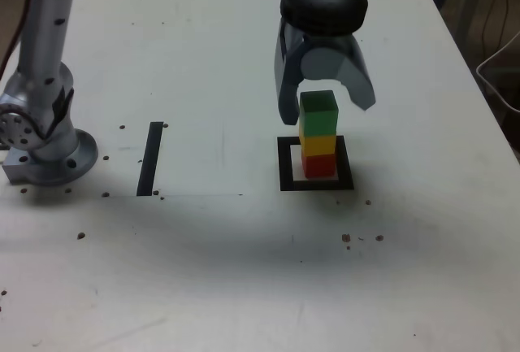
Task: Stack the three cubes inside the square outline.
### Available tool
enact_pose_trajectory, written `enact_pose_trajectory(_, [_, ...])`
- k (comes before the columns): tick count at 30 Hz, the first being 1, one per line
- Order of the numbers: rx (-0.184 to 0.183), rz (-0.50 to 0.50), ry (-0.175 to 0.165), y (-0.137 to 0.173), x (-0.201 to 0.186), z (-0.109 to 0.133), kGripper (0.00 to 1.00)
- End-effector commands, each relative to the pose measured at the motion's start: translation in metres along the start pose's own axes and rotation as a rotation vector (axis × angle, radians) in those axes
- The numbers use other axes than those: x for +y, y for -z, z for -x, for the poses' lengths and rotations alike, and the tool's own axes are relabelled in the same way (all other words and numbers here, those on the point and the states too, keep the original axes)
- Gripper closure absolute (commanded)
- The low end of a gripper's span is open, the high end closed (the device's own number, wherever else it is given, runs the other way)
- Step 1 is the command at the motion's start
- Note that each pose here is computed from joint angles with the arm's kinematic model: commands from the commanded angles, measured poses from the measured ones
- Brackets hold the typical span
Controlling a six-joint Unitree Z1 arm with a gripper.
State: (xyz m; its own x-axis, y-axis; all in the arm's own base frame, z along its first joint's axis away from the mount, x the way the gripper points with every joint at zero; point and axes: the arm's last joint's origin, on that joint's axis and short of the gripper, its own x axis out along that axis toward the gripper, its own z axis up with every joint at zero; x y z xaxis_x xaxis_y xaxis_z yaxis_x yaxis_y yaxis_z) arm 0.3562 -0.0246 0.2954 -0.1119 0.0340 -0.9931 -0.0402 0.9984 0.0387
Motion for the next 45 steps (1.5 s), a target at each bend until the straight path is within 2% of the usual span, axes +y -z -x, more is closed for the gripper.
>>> enact_pose_trajectory(1, [-0.022, -0.005, 0.002, 0.006, 0.0, 0.008, 0.01])
enact_pose_trajectory(5, [-0.034, -0.013, 0.007, 0.01, 0.001, 0.013, 0.01])
enact_pose_trajectory(12, [-0.023, -0.028, 0.03, 0.017, 0.001, 0.014, 0.01])
enact_pose_trajectory(23, [-0.057, -0.034, 0.036, 0.033, 0.003, 0.028, 0.01])
enact_pose_trajectory(26, [-0.052, -0.037, 0.046, 0.042, 0.003, 0.032, 0.01])
enact_pose_trajectory(32, [-0.046, -0.051, 0.087, 0.067, 0.006, 0.042, 0.01])
enact_pose_trajectory(35, [-0.049, -0.058, 0.092, 0.086, 0.008, 0.048, 0.01])
enact_pose_trajectory(37, [-0.042, -0.063, 0.09, 0.099, 0.01, 0.048, 0.01])
enact_pose_trajectory(40, [-0.012, -0.066, 0.082, 0.119, 0.013, 0.042, 0.01])
enact_pose_trajectory(45, [0.075, -0.07, 0.063, 0.149, 0.017, 0.014, 0.01])
